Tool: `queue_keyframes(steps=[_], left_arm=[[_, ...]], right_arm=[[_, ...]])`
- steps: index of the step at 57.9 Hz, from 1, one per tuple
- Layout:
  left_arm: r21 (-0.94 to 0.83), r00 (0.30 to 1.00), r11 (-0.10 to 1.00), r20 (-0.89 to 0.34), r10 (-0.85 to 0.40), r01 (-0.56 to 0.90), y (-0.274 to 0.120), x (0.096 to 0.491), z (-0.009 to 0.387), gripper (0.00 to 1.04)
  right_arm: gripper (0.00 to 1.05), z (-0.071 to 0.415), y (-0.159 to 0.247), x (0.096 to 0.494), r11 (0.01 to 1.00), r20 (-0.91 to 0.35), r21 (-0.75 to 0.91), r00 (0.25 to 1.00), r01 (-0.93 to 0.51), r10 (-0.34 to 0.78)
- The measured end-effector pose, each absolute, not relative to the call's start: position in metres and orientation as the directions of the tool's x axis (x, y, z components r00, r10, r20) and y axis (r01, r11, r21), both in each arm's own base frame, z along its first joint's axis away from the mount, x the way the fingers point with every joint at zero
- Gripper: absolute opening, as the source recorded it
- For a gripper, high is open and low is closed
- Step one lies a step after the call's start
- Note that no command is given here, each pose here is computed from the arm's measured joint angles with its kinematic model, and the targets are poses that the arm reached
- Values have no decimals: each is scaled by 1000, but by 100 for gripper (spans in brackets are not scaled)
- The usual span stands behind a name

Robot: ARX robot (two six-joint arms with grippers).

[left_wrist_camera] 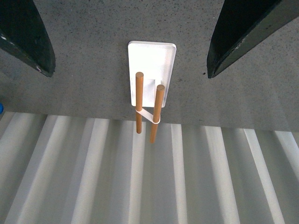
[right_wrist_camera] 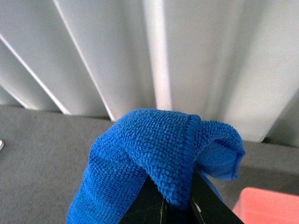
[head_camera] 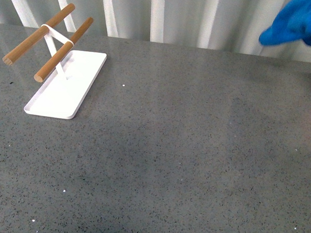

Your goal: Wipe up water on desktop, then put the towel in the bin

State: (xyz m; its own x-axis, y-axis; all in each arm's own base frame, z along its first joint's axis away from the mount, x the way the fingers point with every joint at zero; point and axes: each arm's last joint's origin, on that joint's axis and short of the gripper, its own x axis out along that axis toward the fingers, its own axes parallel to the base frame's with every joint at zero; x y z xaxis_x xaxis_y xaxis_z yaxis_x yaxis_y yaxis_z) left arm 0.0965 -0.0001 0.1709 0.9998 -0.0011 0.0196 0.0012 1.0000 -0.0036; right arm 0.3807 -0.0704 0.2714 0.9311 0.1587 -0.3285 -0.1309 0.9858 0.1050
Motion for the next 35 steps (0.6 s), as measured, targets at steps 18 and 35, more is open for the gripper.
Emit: queue_keyframes(steps=[18, 35], left_arm=[[-4, 1000, 1000, 20, -1, 1, 0, 97, 171, 98], [-4, 1000, 1000, 20, -1, 1, 0, 96, 171, 98]], right_arm=[[3, 316, -146, 362, 993, -284, 121, 958, 11, 24], [3, 282, -191, 332, 979, -355, 189, 935, 80, -8]])
